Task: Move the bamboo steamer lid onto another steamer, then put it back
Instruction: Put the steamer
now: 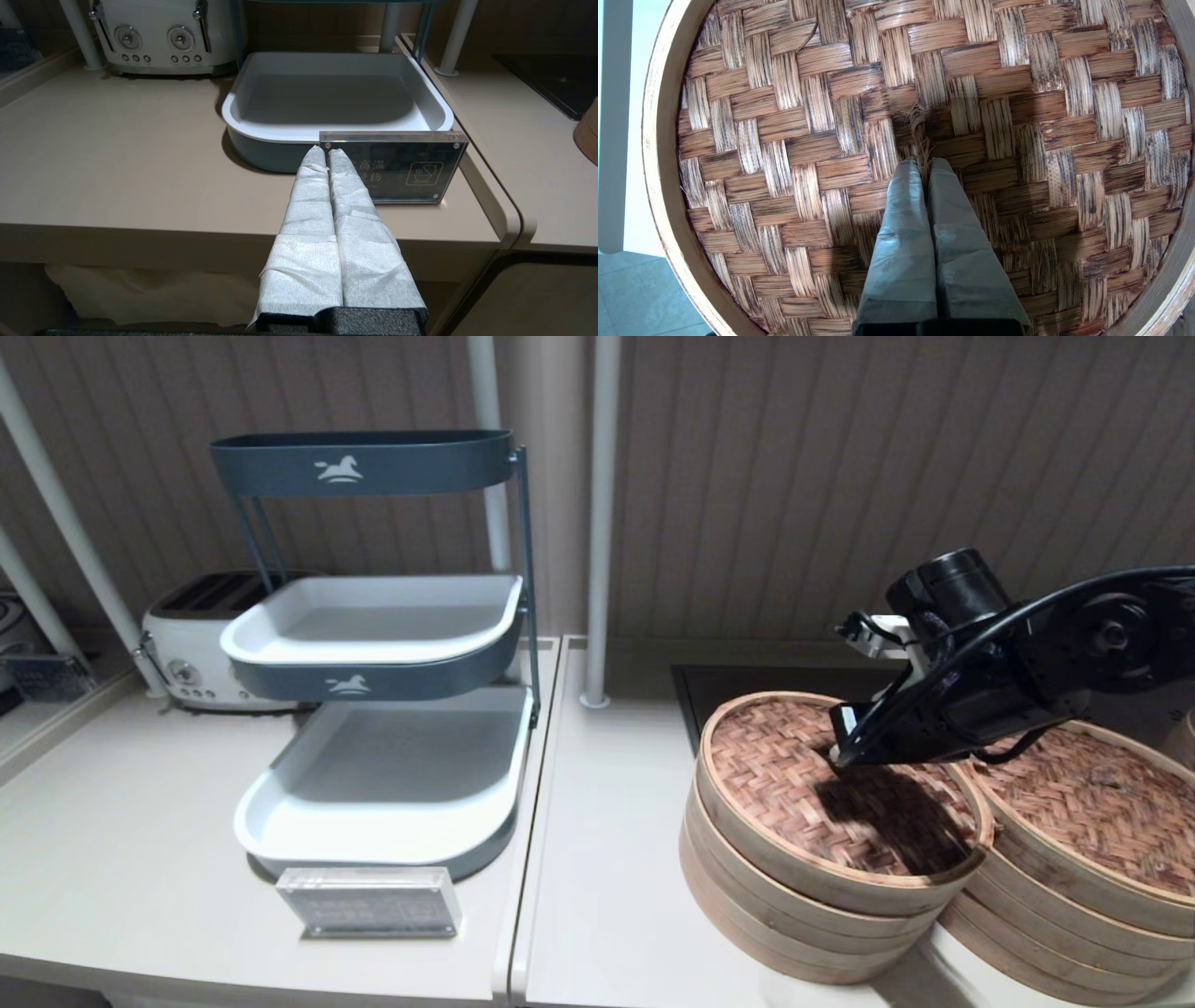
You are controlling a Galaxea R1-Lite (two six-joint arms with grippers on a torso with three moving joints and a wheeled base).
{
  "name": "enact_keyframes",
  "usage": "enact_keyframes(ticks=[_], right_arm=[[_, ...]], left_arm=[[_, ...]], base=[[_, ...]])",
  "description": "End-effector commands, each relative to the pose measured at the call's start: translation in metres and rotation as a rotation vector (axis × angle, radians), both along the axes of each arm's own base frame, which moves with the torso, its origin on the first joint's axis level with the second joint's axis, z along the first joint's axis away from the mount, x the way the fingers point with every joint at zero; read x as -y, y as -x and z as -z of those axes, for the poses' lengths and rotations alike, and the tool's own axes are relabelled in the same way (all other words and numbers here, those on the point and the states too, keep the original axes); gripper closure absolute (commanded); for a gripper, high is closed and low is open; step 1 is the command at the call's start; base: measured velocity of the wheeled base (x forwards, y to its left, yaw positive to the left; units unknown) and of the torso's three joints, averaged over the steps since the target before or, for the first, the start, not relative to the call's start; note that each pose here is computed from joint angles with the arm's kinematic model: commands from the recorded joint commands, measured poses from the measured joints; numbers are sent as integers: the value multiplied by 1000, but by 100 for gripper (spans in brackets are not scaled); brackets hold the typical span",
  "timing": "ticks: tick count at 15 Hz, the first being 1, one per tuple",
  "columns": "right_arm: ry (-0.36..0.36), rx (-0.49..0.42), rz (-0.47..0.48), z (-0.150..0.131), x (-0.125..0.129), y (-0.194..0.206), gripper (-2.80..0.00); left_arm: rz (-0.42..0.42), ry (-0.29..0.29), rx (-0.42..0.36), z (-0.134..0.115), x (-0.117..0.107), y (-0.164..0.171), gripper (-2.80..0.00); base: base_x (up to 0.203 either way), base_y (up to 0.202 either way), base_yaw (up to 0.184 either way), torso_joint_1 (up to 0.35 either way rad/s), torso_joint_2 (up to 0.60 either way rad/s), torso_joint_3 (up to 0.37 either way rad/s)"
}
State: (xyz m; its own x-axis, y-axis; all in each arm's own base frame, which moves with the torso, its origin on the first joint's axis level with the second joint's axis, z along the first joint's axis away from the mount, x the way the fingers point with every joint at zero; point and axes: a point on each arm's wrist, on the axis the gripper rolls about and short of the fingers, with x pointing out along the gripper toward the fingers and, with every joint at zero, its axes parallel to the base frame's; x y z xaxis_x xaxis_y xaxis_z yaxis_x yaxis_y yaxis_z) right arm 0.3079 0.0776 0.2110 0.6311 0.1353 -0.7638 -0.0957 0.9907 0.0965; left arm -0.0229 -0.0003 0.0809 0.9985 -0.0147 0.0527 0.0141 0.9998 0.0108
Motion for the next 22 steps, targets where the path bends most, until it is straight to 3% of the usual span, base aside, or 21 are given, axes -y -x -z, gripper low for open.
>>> enact_keyframes(ticks=[1,18,19,22], right_arm=[[0,-8,0,2,0,0,0],[-3,13,-1,0,-1,-1,0],[-4,12,-1,1,-1,-2,-280],[-6,14,-3,1,-3,-5,-280]], left_arm=[[0,-1,-24,8,0,-2,0],[0,0,-24,8,0,-2,0],[0,1,-25,8,0,-2,0],[-1,1,-24,8,0,-2,0]], base=[[0,0,0,0,0,0],[0,0,0,0,0,0],[0,0,0,0,0,0],[0,0,0,0,0,0]])
